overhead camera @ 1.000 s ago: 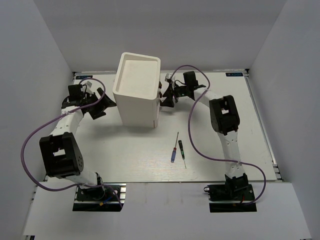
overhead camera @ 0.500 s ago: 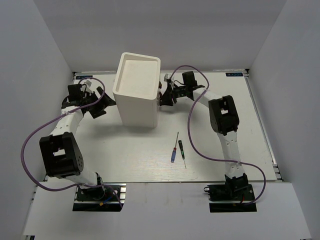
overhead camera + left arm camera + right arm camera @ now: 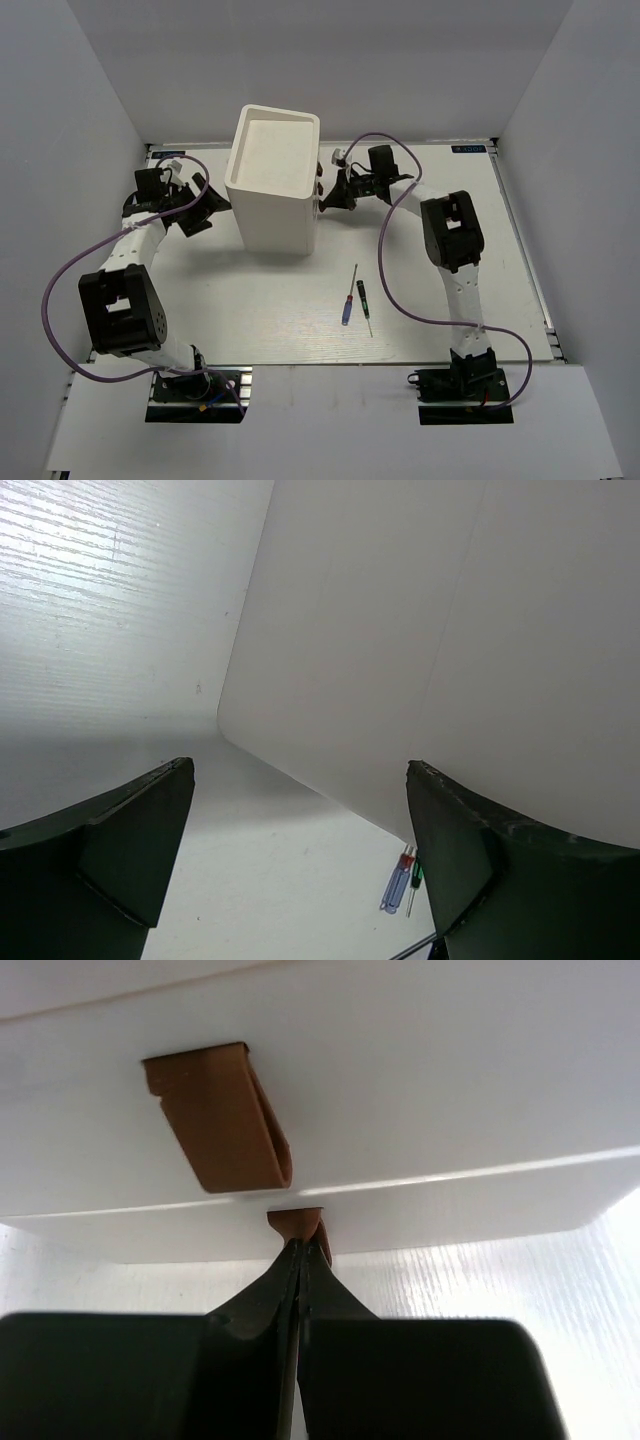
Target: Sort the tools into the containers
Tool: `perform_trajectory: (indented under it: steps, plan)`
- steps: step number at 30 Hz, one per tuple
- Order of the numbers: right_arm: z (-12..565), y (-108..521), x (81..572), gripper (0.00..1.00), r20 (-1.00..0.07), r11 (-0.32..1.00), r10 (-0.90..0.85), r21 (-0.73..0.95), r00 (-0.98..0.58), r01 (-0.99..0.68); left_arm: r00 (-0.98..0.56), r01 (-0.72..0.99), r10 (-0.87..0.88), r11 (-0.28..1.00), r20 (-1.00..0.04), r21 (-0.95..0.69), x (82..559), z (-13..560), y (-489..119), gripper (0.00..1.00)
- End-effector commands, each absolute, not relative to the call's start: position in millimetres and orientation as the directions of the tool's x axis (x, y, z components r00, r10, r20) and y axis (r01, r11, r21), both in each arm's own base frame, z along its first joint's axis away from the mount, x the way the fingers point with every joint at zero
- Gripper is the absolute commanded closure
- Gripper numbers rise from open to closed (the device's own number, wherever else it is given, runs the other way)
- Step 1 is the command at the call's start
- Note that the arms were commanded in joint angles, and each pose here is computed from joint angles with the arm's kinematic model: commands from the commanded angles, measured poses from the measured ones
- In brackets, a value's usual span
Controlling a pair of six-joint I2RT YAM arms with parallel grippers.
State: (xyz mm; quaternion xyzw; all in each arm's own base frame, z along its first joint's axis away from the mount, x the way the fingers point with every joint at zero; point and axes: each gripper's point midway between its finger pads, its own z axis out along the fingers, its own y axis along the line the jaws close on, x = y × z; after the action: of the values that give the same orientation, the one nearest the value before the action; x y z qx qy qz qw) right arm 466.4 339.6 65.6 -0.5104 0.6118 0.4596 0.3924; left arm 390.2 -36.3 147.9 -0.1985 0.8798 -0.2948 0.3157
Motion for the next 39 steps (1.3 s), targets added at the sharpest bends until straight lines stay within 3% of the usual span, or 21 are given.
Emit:
perform_trajectory:
  steps: [1,12,15,18,19,20,21,22,24,27,29,30,31,32,33,34,37,39]
  plan:
    - [95.0,322.3,470.4,1.0,-0.952,0.104,-0.274,0.107,-0.132,-0.989,-0.705,-0.12,-0.529,0.746,-0.473,-0.655,391.3,162.1,-38.0,0.03]
    - [82.3,259.7,446.4,1.0,-0.906,0.205,-0.368,0.141,-0.21,-0.969,-0.675,-0.161,-0.541,0.772,-0.502,-0.615,385.3,169.6,-28.2,0.03]
    - [86.6,251.3,442.1,1.0,-0.905,0.216,-0.365,0.148,-0.22,-0.965,-0.651,-0.136,-0.512,0.806,-0.561,-0.576,385.8,185.4,-21.7,0.03]
    - [100.2,251.9,438.5,0.72,-0.905,0.211,-0.348,0.179,-0.245,-0.961,-0.643,-0.035,-0.401,0.867,-0.653,-0.498,380.3,213.9,-28.8,0.09]
    - [106.2,252.4,435.7,0.66,-0.898,0.221,-0.343,0.208,-0.276,-0.953,-0.633,-0.014,-0.382,0.876,-0.673,-0.483,378.5,221.2,-28.4,0.2]
    - [113.1,252.1,435.2,0.43,-0.898,0.231,-0.343,0.206,-0.277,-0.951,-0.604,0.058,-0.322,0.894,-0.729,-0.443,373.5,241.2,-35.8,0.32]
    - [120.5,250.4,433.1,0.31,-0.891,0.255,-0.334,0.228,-0.307,-0.94,-0.591,0.088,-0.297,0.9,-0.75,-0.426,370.1,250.1,-39.5,0.45]
    - [119.6,247.0,433.6,0.24,-0.881,0.29,-0.347,0.226,-0.322,-0.93,-0.569,0.109,-0.277,0.908,-0.774,-0.405,368.0,262.4,-41.5,0.71]
    - [127.2,233.0,432.3,0.1,-0.851,0.373,-0.385,0.21,-0.357,-0.904,-0.526,0.232,-0.215,0.895,-0.823,-0.382,353.5,290.6,-63.1,0.82]
    - [136.7,217.1,427.3,0.1,-0.794,0.456,-0.435,0.213,-0.425,-0.864,-0.438,0.425,-0.169,0.827,-0.883,-0.368,336.1,328.8,-97.8,0.82]
    - [141.1,207.7,411.1,0.1,-0.712,0.514,-0.438,0.302,-0.548,-0.803,-0.411,0.531,-0.138,0.767,-0.901,-0.36,318.7,346.0,-118.2,0.76]
    - [139.4,203.1,377.8,0.1,-0.639,0.462,-0.444,0.438,-0.628,-0.771,-0.432,0.575,-0.106,0.733,-0.895,-0.364,307.7,344.5,-132.4,0.7]
    - [144.6,204.3,383.8,0.11,-0.651,0.457,-0.432,0.438,-0.624,-0.774,-0.437,0.591,-0.09,0.721,-0.895,-0.361,302.9,345.2,-138.6,0.7]
    - [142.8,202.4,368.3,0.27,-0.596,0.458,-0.438,0.496,-0.673,-0.738,-0.468,0.596,-0.077,0.708,-0.881,-0.378,300.2,338.1,-145.6,0.66]
    - [141.8,200.0,354.3,0.81,-0.562,0.444,-0.453,0.531,-0.692,-0.722,-0.486,0.632,-0.04,0.674,-0.873,-0.383,293.0,332.3,-160.9,0.64]
    - [141.6,198.0,346.2,1.0,-0.552,0.452,-0.478,0.513,-0.684,-0.73,-0.505,0.636,-0.025,0.665,-0.863,-0.392,288.5,324.8,-167.3,0.64]
    - [130.3,181.6,337.0,1.0,-0.54,0.558,-0.476,0.424,-0.694,-0.713,-0.541,0.674,0.029,0.612,-0.84,-0.413,277.4,313.8,-205.5,0.61]
    - [128.3,174.6,346.6,1.0,-0.613,0.584,-0.484,0.305,-0.624,-0.752,-0.537,0.689,0.059,0.606,-0.841,-0.397,277.1,316.0,-227.7,0.61]
